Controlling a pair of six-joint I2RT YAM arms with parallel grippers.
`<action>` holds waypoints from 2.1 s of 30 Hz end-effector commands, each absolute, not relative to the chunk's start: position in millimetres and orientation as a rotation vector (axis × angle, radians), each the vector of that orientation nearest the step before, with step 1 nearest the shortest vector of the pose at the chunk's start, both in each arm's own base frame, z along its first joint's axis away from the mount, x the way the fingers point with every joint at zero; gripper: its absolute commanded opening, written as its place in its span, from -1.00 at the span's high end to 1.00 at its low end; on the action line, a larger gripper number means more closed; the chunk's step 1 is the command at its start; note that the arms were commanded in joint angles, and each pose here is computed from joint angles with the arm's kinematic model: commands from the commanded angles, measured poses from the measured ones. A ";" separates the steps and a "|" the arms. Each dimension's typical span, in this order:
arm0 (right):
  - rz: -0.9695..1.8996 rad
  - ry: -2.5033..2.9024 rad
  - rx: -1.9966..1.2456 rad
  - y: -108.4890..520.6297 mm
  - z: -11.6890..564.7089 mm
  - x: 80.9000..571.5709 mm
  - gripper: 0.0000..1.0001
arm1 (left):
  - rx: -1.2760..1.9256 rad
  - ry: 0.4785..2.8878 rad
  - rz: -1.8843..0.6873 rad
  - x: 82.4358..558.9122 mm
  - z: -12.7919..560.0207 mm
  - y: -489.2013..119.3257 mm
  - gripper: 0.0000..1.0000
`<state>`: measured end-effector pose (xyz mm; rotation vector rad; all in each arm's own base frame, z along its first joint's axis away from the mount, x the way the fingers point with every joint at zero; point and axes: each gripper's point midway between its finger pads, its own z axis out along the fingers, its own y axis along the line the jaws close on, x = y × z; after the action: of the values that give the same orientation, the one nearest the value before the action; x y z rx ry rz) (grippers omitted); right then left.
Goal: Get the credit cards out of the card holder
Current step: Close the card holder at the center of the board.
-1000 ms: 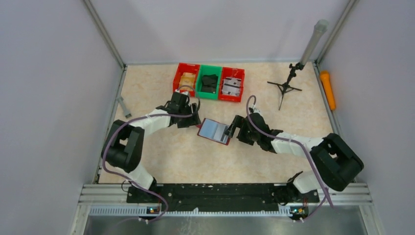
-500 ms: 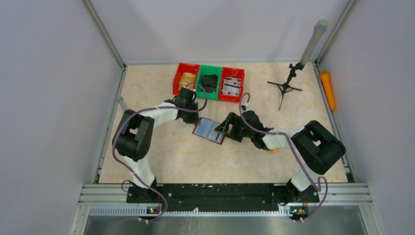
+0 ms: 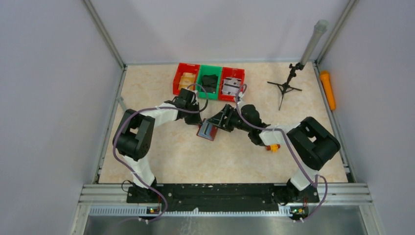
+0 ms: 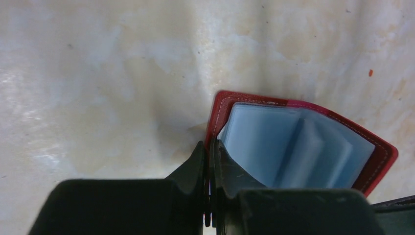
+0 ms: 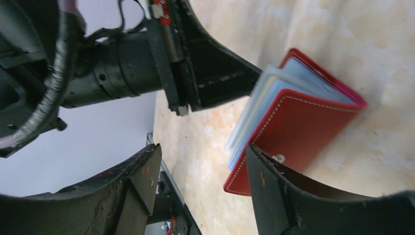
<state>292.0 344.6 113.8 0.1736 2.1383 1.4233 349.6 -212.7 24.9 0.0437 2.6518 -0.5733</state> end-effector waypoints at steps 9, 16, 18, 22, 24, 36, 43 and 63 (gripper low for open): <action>1.491 2.125 0.054 367.3 119.2 292.4 -0.18 | 0.059 2.788 -0.767 291.3 2.2 -226.1 0.93; 1.647 2.049 -0.086 383.4 130.1 282.5 0.03 | 0.059 2.781 -0.842 278.9 6.0 -229.1 0.94; 1.663 2.002 -0.105 383.2 136.9 283.0 0.09 | 0.056 2.776 -0.869 276.3 6.9 -231.3 0.94; 1.713 1.950 -0.071 375.8 126.6 282.2 0.36 | 0.044 2.768 -0.920 269.3 7.4 -233.6 0.95; 1.742 1.947 -0.047 374.1 112.6 278.0 0.57 | 0.032 2.771 -0.918 267.5 6.3 -232.1 0.93; 1.822 1.834 -0.032 385.6 90.5 280.2 0.71 | 0.031 2.765 -0.992 257.6 7.4 -236.7 0.91; 1.832 1.741 -0.050 393.6 118.4 295.5 0.72 | 0.029 2.762 -1.044 252.9 7.9 -239.8 0.92; 1.068 2.080 -0.017 263.0 117.9 279.8 1.00 | 0.004 2.770 -0.956 260.4 3.1 -232.4 0.91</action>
<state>286.6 301.6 149.0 -0.0218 1.9315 1.3672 266.1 -248.2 22.3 0.0336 2.6993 -1.0956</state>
